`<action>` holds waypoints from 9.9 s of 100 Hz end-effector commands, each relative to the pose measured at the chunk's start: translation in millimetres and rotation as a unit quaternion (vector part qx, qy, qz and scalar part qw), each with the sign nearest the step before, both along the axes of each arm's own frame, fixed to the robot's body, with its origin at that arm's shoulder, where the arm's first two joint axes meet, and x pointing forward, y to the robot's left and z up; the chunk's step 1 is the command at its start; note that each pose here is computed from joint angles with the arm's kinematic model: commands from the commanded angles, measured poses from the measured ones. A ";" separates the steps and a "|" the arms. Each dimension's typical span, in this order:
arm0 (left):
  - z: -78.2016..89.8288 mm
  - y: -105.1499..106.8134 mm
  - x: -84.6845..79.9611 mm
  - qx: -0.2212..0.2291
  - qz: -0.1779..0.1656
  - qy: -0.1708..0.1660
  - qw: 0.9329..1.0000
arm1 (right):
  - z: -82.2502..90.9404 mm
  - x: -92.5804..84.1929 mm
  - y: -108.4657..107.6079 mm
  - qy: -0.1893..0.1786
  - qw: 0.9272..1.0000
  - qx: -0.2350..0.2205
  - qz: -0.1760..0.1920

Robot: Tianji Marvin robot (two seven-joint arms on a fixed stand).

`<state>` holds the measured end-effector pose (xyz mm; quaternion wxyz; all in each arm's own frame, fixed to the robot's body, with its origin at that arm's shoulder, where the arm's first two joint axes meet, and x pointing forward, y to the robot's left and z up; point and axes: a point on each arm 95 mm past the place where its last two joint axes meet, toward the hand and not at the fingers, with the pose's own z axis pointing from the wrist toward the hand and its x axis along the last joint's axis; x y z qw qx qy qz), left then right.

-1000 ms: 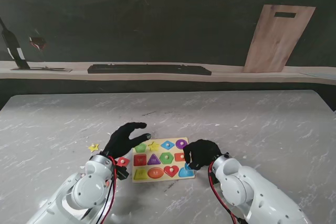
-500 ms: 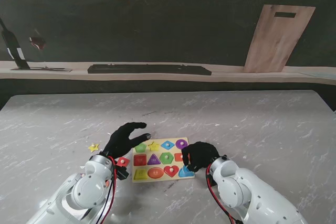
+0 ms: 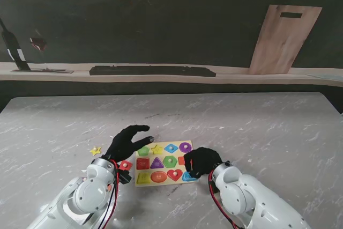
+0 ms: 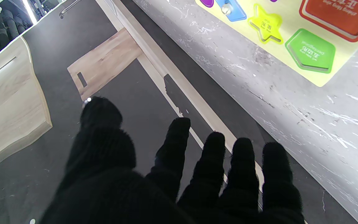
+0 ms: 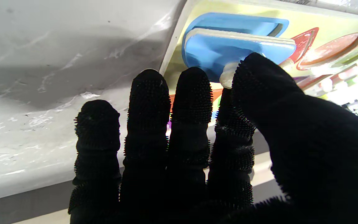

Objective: Fit puzzle pieces into a puzzle board

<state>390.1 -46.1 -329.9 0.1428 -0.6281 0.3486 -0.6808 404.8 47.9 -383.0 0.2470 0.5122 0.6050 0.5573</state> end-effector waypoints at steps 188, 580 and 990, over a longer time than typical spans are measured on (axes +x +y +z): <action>0.7 0.5 -1.5 -0.002 0.000 -0.003 1.000 | -19.4 -9.2 8.6 -0.047 0.990 -0.104 0.081; 32.7 96.4 -47.3 0.337 -0.020 -0.018 0.941 | 81.1 -46.7 -16.0 -0.045 0.930 0.365 0.006; -19.1 125.7 -46.9 0.529 -0.018 0.066 0.846 | 74.3 -37.0 -10.7 -0.031 0.936 0.350 -0.011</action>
